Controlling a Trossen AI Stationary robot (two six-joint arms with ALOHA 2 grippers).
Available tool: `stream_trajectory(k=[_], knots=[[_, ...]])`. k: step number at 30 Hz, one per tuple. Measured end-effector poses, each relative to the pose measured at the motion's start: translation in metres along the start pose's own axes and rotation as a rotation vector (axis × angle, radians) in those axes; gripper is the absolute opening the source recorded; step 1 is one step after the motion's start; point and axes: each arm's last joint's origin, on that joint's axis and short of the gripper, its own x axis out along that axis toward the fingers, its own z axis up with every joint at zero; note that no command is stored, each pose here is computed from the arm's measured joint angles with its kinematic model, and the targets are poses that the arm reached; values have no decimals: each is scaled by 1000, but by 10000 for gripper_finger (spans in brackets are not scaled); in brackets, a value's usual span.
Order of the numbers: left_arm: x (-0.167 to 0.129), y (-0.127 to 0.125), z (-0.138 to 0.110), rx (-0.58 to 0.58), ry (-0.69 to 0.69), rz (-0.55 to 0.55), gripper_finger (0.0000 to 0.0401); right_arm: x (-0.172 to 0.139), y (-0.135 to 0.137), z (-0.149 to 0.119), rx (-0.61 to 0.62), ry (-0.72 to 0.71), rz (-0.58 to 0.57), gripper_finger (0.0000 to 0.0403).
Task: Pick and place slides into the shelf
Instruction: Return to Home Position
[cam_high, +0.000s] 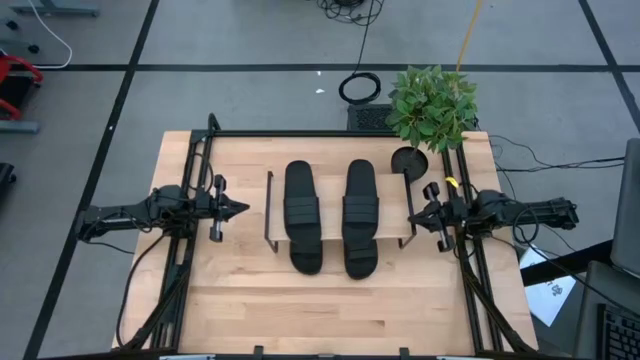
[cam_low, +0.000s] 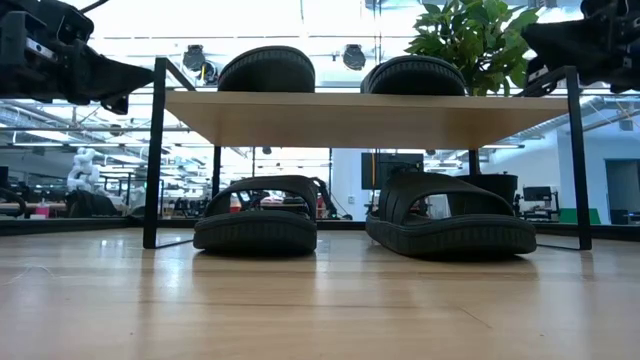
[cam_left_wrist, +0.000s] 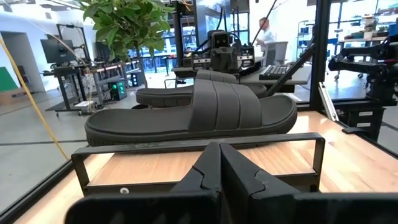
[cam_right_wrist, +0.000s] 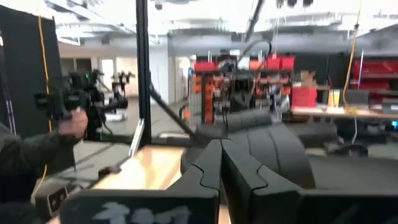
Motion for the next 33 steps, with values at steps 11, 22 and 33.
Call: stream_trajectory(k=[11, 22, 33], knots=[[0, 0, 0, 1, 0, 0, 25, 0, 0, 1, -1, -11, 1, 0], [0, 0, 0, 1, 0, 0, 26, 0, 0, 1, 0, -11, 1, 0], [0, 0, 0, 1, 0, 0, 26, 0, 0, 1, 0, -11, 2, 0]])
